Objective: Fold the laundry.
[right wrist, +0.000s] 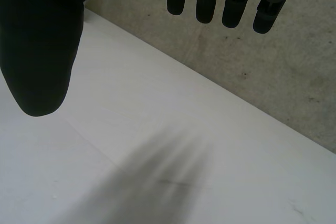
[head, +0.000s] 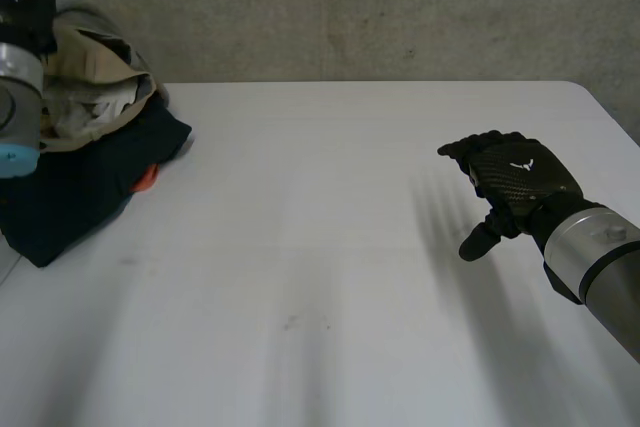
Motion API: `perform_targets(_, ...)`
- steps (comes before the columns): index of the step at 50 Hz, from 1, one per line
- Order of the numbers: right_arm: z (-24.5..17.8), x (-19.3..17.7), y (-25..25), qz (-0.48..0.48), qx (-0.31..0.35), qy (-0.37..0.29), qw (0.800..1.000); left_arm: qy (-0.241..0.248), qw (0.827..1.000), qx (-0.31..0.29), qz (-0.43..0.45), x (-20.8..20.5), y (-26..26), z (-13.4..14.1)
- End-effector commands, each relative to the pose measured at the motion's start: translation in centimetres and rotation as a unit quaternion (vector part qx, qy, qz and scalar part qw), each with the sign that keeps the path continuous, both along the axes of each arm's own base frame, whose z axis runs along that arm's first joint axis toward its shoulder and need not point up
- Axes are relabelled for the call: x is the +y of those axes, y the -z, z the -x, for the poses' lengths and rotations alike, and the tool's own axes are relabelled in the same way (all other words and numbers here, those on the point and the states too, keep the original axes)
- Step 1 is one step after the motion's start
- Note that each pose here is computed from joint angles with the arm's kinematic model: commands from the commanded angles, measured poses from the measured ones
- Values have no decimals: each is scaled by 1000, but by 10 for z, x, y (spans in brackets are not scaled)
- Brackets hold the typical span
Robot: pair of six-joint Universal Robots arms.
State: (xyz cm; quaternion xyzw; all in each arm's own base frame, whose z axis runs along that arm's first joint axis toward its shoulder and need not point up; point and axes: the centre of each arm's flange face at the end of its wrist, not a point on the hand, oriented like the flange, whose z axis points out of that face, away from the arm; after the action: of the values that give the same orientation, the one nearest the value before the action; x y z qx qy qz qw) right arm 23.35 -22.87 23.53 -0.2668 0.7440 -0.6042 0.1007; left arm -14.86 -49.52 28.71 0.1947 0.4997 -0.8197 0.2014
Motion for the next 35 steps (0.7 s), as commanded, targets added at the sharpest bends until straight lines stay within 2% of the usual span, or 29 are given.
perform_targets(1,0,0,0,-1,0,-1,1000,76,993,86,36,44,-56,26)
perform_targets(3,1,-1,0,-1,0,1,1000,116,985,122,24,63,-63,42)
perform_targets(8,5,-4,0,0,2,9,1000,153,976,152,19,92,-75,56)
perform_targets(14,6,-5,1,1,7,11,1000,192,969,157,-12,116,-66,75)
perform_targets(20,7,-6,1,1,7,11,1000,250,955,154,-50,139,-51,108)
perform_targets(22,7,-5,2,1,7,11,1000,244,957,154,-42,133,-53,103)
perform_targets(26,7,-5,2,1,10,10,1000,174,975,134,-20,94,-54,61)
perform_targets(28,7,-5,3,1,12,9,1000,130,986,105,-23,70,-41,38)
perform_targets(31,7,-4,4,1,15,9,1000,90,993,71,-36,47,-27,19)
perform_targets(35,7,-4,5,0,17,8,1000,65,994,59,-58,23,-11,1)
